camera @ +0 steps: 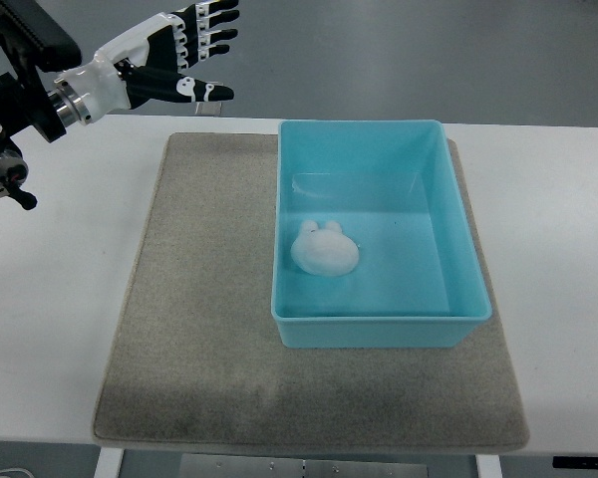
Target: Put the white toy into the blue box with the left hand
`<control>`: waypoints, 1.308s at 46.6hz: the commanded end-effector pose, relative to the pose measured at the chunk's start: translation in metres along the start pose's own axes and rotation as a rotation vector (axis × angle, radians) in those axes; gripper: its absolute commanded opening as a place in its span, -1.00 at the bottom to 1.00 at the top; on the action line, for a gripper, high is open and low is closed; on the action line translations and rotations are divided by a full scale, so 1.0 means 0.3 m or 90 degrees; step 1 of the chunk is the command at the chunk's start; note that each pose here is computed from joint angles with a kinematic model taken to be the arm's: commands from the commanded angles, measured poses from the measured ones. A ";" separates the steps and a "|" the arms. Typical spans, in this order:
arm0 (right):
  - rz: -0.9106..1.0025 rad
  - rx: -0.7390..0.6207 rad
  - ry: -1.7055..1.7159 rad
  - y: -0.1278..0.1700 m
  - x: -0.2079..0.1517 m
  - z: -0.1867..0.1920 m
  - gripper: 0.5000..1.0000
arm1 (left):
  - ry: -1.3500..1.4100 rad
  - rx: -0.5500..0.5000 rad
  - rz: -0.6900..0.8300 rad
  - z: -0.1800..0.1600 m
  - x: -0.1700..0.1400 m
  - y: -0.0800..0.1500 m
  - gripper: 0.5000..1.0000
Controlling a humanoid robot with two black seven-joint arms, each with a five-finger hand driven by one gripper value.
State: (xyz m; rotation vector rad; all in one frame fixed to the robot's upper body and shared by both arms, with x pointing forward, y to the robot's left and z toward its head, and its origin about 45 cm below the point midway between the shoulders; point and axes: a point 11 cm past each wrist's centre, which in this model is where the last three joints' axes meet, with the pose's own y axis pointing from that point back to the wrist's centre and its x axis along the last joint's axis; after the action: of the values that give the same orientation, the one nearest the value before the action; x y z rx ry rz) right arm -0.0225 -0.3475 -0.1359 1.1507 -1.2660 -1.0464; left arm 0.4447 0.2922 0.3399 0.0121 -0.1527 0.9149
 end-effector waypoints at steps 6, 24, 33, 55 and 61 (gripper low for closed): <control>0.000 0.000 0.000 0.000 0.000 0.000 0.74 | 0.139 0.011 0.035 -0.101 0.103 0.103 0.99; 0.000 0.000 0.000 0.000 0.000 0.000 0.74 | 0.261 0.044 0.080 -0.259 0.140 0.242 0.99; 0.000 0.000 0.000 0.000 0.000 0.000 0.74 | 0.324 0.080 0.088 -0.296 0.127 0.244 0.99; 0.001 0.000 0.000 0.000 0.000 0.000 0.74 | 0.399 0.084 0.104 -0.338 0.109 0.257 0.99; 0.000 0.000 0.000 0.000 0.000 0.000 0.74 | 0.409 0.081 0.103 -0.341 0.101 0.252 0.99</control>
State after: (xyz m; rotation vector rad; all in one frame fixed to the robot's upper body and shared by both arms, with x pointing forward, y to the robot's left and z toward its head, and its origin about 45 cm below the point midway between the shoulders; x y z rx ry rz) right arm -0.0224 -0.3475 -0.1359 1.1507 -1.2661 -1.0462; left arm 0.4163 0.3730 0.2401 -0.1768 0.5018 1.0536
